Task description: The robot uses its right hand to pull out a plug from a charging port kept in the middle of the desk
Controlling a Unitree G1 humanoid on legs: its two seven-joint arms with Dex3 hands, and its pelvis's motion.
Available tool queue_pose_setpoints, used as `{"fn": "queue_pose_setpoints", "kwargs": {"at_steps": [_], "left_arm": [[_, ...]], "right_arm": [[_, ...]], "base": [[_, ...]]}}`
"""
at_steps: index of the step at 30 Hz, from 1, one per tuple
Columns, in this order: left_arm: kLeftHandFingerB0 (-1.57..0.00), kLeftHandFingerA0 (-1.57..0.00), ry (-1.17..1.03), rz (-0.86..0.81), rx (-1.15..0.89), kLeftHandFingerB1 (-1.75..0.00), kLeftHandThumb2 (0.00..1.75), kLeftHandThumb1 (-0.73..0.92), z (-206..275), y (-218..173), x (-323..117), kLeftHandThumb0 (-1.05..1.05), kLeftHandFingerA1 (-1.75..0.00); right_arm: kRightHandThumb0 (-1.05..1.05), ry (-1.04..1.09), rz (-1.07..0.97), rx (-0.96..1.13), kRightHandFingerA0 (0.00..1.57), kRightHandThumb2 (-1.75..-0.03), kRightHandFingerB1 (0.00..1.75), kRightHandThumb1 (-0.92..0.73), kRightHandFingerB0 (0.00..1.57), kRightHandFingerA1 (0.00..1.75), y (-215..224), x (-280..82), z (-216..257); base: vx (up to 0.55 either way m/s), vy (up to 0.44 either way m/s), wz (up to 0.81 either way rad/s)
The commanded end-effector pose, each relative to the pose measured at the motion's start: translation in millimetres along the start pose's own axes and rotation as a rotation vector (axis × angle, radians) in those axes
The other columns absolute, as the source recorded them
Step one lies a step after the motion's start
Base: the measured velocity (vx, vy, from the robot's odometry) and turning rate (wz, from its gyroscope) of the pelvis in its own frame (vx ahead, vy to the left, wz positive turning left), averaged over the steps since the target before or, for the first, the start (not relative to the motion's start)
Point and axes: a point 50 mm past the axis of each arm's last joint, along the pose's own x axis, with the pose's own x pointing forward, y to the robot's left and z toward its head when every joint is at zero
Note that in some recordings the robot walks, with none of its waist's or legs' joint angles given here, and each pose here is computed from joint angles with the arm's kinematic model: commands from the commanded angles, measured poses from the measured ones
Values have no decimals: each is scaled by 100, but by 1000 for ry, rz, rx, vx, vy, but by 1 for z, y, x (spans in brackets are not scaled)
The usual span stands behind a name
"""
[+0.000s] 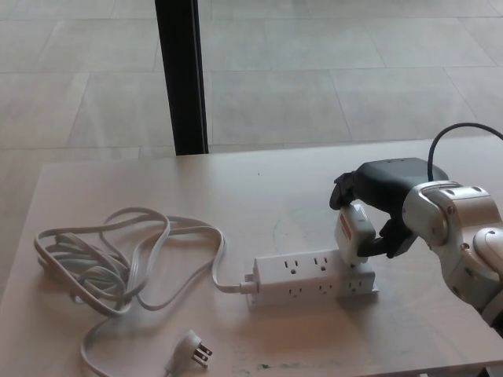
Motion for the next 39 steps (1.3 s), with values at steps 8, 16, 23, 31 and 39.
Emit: {"fn": "queue_pose_setpoints", "kwargs": {"at_steps": [8, 16, 23, 31, 39], "left_arm": [[-64, -78, -17, 5, -28, -45, 76, 92, -1, 1, -1, -86, -55], [-57, -78, -19, 1, -30, -43, 77, 92, -2, 2, -2, -87, -53], [-58, -78, -17, 3, -41, -49, 92, 78, -2, 3, -2, -92, -59], [-61, -78, -15, 11, -39, -45, 76, 92, 1, 6, -1, -86, -56], [-56, -72, -17, 3, -19, -44, 78, 92, 1, 9, -2, -87, -54]], "right_arm": [[-33, 80, 60, 30, 80, -78, 87, -71, 73, 161, 32, 0, -12], [-35, 83, 23, -2, 85, -82, 72, -74, 70, 169, 39, -4, -19], [-29, 22, -167, -21, 91, -92, 78, -65, 72, 174, 22, -8, -23], [-28, -25, -320, -17, 87, -73, 98, -59, 74, 175, -19, -12, -28], [-28, -34, -360, 17, 90, -103, 106, -57, 84, 175, -52, -17, -34]], "base": [[0, 0, 0], [0, 0, 0], [0, 0, 0], [0, 0, 0], [0, 0, 0]]}}
